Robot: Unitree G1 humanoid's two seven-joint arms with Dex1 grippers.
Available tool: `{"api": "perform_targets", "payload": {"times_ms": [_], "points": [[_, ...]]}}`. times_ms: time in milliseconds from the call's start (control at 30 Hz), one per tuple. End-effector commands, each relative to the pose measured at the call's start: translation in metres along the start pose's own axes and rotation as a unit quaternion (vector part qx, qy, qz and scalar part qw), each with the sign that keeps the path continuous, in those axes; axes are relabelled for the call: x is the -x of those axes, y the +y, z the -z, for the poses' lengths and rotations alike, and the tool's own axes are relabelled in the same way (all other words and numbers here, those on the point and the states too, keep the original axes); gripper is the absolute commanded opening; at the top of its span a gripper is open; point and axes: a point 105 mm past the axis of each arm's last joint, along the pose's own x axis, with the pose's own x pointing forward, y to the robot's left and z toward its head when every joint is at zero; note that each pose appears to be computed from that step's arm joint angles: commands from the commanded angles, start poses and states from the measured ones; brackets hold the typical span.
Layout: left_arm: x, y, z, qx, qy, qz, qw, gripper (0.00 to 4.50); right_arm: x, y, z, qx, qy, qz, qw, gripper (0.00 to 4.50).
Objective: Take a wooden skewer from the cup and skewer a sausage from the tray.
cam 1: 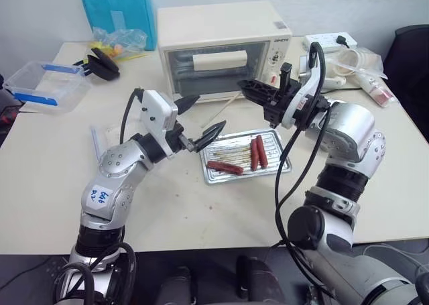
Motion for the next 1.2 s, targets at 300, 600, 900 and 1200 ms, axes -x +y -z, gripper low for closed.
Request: {"api": "perform_targets", "payload": {"times_ms": [300,600,900,1200], "points": [[-0.007,-0.006,-0.012,-0.015,-0.024,0.028,0.999,3.66,-0.001,0.032,0.012,-0.007,-0.029,-0.031,0.999,0.0],[-0.001,-0.008,-0.024,-0.02,-0.028,0.037,0.999,3.66,0.005,0.001,0.015,-0.007,-0.016,0.006,1.0,0.0],[0.002,-0.011,-0.022,-0.008,-0.023,0.044,0.999,2.51,0.005,-0.004,0.011,-0.011,-0.015,0.002,1.0,0.0],[0.0,-0.015,-0.011,-0.009,-0.005,0.055,0.998,1.63,0.003,0.009,0.011,-0.008,-0.019,-0.018,1.0,0.0]]}}
